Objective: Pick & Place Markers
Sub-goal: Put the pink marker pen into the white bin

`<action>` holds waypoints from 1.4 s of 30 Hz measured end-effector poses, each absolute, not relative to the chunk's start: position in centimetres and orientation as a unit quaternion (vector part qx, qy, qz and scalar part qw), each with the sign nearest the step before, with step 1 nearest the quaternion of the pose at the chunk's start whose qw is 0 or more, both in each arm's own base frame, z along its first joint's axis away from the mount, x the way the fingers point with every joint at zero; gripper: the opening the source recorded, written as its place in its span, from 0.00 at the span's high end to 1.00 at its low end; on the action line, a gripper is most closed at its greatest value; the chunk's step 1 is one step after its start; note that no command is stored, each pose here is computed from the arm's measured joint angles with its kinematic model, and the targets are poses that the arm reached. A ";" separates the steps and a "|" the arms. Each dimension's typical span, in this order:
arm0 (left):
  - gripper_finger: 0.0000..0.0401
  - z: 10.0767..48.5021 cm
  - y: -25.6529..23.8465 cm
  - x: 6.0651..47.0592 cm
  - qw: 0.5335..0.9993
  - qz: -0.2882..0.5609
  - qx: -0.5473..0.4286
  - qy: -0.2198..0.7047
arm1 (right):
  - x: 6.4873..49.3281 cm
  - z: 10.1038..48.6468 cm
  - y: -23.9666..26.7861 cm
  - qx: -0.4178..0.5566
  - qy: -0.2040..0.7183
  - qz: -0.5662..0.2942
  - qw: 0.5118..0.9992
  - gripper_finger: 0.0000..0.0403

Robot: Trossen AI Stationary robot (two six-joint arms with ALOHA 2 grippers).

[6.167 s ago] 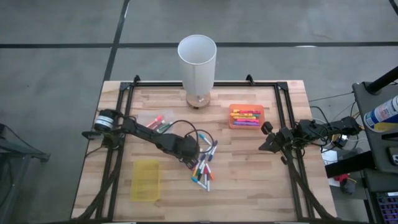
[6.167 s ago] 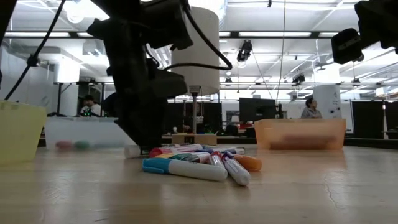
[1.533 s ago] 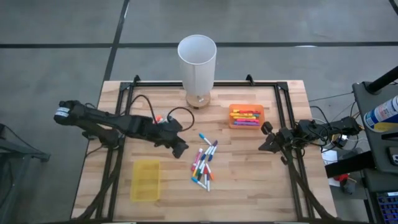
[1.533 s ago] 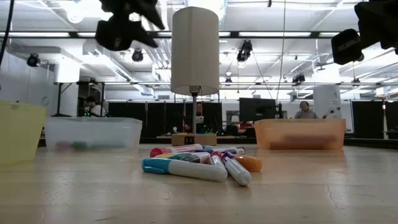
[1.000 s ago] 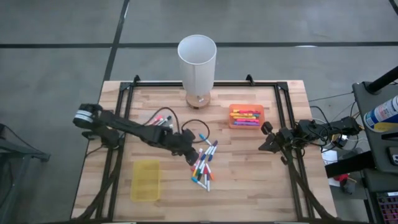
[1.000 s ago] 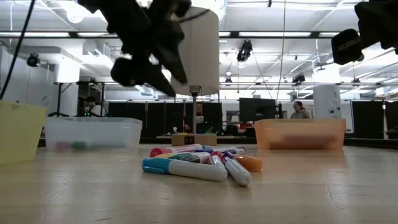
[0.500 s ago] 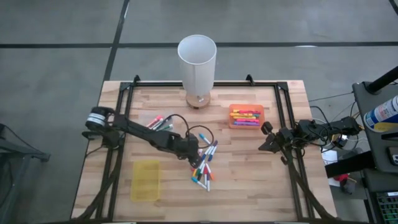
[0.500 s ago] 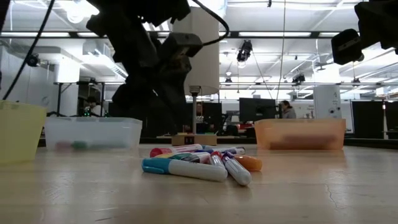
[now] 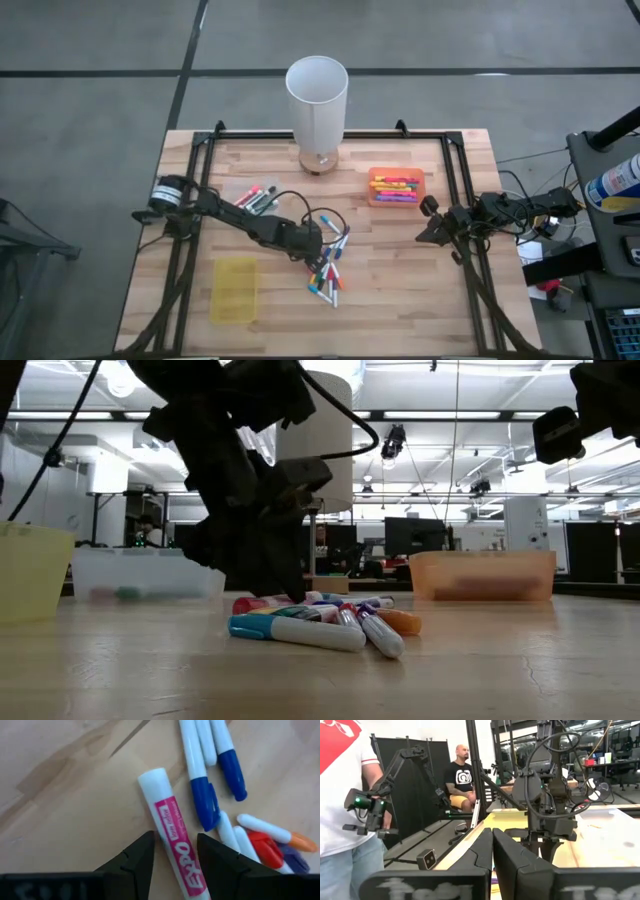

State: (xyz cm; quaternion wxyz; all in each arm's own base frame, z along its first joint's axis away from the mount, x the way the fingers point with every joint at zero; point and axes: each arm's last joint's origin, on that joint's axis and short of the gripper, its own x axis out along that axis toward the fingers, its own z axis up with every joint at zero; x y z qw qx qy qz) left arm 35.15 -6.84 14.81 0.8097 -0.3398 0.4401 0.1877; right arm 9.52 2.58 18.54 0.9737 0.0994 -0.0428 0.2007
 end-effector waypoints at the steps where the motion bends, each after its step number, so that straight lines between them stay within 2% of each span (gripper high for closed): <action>1: 0.62 14.7 -6.8 35.1 0.810 0.187 -0.337 0.442 | 9.5 18.5 2.6 0.100 -0.043 0.201 0.974 0.98; 9: 0.62 14.2 -6.5 34.7 0.813 0.176 -0.278 0.481 | 9.5 18.5 2.6 0.100 -0.043 0.201 0.974 0.98; 15: 0.65 13.8 -6.3 33.6 0.795 0.177 -0.222 0.535 | 9.5 18.5 2.6 0.100 -0.043 0.201 0.974 0.98; 23: 0.81 14.6 -6.1 33.1 0.784 0.154 -0.243 0.550 | 9.5 18.5 2.6 0.100 -0.043 0.201 0.974 0.98; 27: 0.87 15.3 -6.1 32.3 0.783 0.140 -0.216 0.567 | 9.5 18.5 2.6 0.100 -0.043 0.201 0.974 0.98; 35: 0.85 16.7 -5.7 30.8 0.773 0.141 -0.174 0.594 | 9.5 18.5 2.6 0.100 -0.040 0.200 0.974 0.98; 42: 0.85 18.4 -5.4 30.0 0.783 0.147 -0.163 0.582 | 9.5 18.5 2.6 0.100 -0.039 0.200 0.974 0.98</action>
